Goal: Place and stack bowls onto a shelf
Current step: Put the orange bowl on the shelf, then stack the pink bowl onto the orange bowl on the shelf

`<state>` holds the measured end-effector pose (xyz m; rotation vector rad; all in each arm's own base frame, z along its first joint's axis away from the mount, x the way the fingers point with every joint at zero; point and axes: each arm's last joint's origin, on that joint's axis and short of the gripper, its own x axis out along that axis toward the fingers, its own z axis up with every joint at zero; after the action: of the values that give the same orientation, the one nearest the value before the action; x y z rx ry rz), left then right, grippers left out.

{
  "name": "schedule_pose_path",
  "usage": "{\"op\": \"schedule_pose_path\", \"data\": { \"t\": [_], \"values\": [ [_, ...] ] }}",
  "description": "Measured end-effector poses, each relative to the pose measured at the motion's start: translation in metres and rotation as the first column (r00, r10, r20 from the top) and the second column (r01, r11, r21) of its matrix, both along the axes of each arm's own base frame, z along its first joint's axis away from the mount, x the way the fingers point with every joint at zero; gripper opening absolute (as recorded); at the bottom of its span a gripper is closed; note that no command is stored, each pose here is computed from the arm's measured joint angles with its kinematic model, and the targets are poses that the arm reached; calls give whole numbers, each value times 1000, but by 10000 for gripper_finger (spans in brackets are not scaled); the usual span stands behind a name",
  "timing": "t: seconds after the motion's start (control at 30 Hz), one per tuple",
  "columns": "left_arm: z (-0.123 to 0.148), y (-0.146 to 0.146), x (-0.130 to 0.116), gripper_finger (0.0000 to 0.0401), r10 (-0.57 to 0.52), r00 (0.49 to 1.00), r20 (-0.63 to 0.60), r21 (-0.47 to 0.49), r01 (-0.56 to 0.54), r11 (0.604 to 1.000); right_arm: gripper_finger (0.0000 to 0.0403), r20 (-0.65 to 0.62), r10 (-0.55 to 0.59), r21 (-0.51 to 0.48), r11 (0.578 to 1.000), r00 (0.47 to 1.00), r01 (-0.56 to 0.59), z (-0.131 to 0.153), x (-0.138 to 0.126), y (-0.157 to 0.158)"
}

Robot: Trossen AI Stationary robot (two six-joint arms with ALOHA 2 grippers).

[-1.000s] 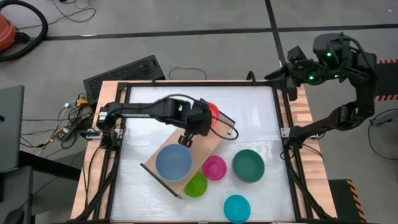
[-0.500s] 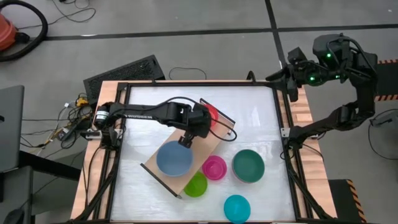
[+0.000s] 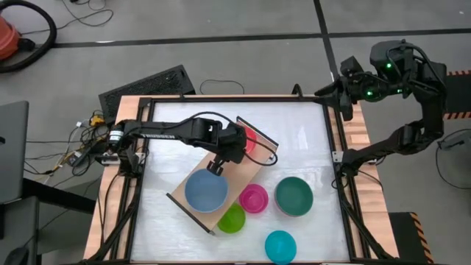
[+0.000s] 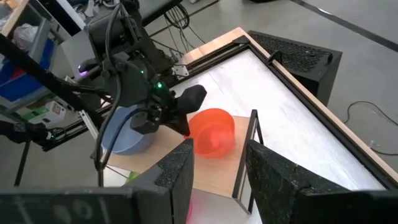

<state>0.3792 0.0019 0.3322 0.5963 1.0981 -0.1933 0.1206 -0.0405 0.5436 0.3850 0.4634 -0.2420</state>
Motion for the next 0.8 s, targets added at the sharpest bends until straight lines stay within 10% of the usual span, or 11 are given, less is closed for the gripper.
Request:
{"op": "schedule_pose_path", "data": {
  "t": [0.43, 0.8],
  "values": [
    [4, 8, -3, 105, 34, 999, -18, 62, -32, 998, 168, -92, 3, 38, 999, 996, 0, -9, -2, 1],
    [106, 5, -29, 139, 149, 961, 234, 9, -155, 988, 168, -365, 187, 232, 967, 912, -106, -69, 42, 36]
  ]
}}
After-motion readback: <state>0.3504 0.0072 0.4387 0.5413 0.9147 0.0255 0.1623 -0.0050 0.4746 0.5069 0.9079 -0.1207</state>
